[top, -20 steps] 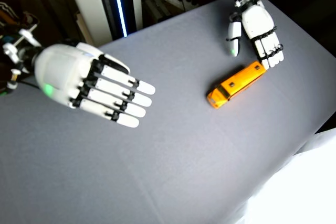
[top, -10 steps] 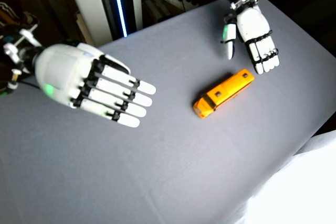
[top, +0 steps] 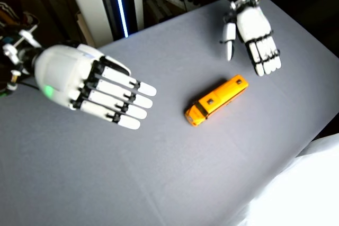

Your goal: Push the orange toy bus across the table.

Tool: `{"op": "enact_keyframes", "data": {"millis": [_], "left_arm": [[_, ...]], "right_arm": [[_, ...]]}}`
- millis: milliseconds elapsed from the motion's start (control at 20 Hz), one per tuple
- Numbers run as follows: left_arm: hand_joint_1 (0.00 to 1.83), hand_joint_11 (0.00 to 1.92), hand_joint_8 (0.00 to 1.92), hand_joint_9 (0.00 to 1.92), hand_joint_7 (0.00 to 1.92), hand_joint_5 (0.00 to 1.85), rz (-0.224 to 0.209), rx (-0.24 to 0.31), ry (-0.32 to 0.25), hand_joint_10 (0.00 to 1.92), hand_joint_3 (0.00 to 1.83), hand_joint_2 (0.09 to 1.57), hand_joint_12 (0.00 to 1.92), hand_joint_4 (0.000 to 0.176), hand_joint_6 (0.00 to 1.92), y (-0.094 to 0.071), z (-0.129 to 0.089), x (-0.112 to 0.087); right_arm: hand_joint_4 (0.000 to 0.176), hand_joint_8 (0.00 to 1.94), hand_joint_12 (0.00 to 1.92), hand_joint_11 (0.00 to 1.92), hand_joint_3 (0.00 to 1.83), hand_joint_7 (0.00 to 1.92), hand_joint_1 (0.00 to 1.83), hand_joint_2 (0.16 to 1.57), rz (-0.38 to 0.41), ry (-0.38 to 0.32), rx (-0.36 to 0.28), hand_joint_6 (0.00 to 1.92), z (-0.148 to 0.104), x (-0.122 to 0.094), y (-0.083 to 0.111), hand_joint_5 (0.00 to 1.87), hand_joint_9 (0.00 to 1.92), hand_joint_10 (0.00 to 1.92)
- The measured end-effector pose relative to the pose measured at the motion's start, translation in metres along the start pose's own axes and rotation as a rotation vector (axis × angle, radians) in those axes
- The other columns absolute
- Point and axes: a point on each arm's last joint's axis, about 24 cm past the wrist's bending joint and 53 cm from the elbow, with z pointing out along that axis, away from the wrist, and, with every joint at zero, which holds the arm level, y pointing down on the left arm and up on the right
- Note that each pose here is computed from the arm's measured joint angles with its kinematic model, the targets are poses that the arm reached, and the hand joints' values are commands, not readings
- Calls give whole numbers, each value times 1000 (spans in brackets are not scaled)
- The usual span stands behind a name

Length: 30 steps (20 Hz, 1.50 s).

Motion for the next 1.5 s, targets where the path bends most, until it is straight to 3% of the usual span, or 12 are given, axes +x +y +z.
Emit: {"op": "enact_keyframes", "data": {"millis": [150,350,400,600,650,750,1100,1200,1250,1300,1350,1500], "left_arm": [[0,0,0,0,0,0,8,50,37,0,7,1364,0,0,0,-20,10,14],[0,0,0,0,0,0,7,56,81,0,0,1335,0,0,0,-24,16,30],[0,0,0,0,0,0,1,56,94,0,0,1322,0,0,0,-26,16,34],[0,0,0,0,0,0,-11,119,81,0,0,1319,0,0,0,-55,23,33],[0,0,0,0,0,0,-8,150,70,0,0,1321,0,0,0,-68,25,31],[0,0,0,0,0,0,-4,190,70,0,1,1338,0,0,0,-84,26,34],[0,0,0,0,0,0,3,229,78,0,0,1329,0,0,0,-101,34,34],[0,0,0,0,0,0,15,275,89,0,0,1321,0,0,0,-118,32,40],[0,0,0,0,0,0,18,286,98,0,5,1341,0,0,0,-122,29,41],[0,0,0,0,0,0,16,282,98,0,17,1367,0,0,0,-120,27,38],[0,0,0,0,0,0,16,275,89,0,16,1369,0,0,0,-116,23,31],[0,0,0,0,0,0,-12,239,-42,0,0,1319,0,17,0,-90,9,-20]], "right_arm": [[0,6,107,5,0,361,744,1344,1,1,1,4,0,0,0,478,210,2],[10,4,79,12,0,370,743,1344,2,0,0,5,0,0,0,490,197,0],[5,1,82,17,0,365,741,1346,3,0,0,3,0,0,0,485,199,1],[0,7,91,35,0,400,760,1344,2,2,-2,5,0,0,0,502,234,8],[13,1,86,23,0,387,745,1344,3,2,-1,2,0,1,0,499,232,5],[9,1,87,23,1,382,708,1347,3,2,-1,1,0,1,0,494,227,2],[0,0,86,15,0,384,728,1343,4,3,-1,0,0,1,0,489,226,0],[19,5,90,23,0,402,735,1333,5,4,-1,7,0,2,0,511,243,4],[19,3,90,22,0,398,737,1335,7,3,-1,5,0,2,0,510,242,3],[6,5,92,28,0,403,737,1338,8,0,1,4,0,1,-1,508,248,6],[8,1,102,50,0,395,728,1336,9,0,1,1,0,1,-1,502,245,3],[1,0,100,37,12,357,728,1369,9,-1,2,0,0,1,-1,454,210,0]]}}
